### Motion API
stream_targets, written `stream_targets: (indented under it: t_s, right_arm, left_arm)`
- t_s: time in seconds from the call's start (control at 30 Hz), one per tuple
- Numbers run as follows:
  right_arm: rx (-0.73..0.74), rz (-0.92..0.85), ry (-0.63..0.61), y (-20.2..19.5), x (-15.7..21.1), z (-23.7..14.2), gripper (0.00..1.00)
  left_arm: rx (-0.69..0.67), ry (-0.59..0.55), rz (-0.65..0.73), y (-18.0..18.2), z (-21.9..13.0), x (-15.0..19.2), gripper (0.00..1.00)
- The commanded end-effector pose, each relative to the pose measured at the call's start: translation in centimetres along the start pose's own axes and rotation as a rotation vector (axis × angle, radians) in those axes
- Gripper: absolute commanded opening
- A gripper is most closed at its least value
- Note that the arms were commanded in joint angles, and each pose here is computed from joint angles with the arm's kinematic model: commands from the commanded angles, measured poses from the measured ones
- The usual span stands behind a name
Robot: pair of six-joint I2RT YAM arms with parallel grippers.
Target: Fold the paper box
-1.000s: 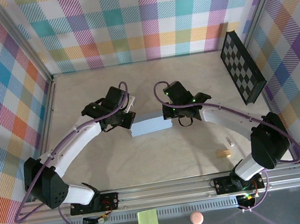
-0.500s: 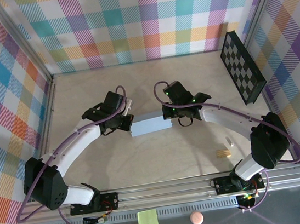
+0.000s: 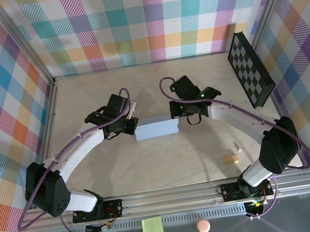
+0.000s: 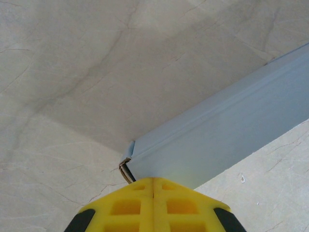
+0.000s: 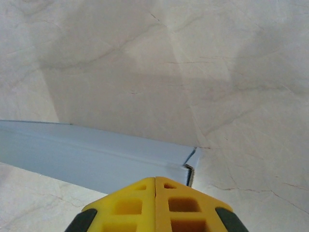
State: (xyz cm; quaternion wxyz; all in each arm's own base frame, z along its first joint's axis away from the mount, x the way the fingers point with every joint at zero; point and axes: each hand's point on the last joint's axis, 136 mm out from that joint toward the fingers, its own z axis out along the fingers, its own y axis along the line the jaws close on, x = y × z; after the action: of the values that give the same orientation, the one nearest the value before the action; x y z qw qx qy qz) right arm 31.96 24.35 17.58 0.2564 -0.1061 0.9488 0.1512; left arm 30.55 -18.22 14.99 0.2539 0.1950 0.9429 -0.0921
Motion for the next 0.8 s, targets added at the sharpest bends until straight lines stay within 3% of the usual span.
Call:
stream_targets:
  t_s: [0.0,0.13,0.23,0.5,0.77]
  right_arm:
    - [0.072,0.004,0.118,-2.2,3.4,1.9,0.05]
    - [0.066,0.041,0.229,-3.0,7.6,3.5,0.04]
    - [0.063,0.055,0.258,-3.2,8.7,3.7,0.03]
    - [0.011,0.026,0.154,-1.3,4.1,1.5,0.07]
    - [-0.056,0.037,0.102,-0.2,1.2,-0.5,0.21]
  left_arm:
    - [-0.026,0.222,-0.019,1.0,2.0,5.7,0.0]
    - [-0.032,0.241,-0.02,1.1,2.4,6.1,0.0]
    - [-0.021,0.241,-0.022,1.0,2.4,6.1,0.0]
    - [0.01,0.098,-0.036,0.2,-0.1,1.7,0.01]
    - [0.043,-0.107,-0.105,0.0,-4.0,-3.6,0.22]
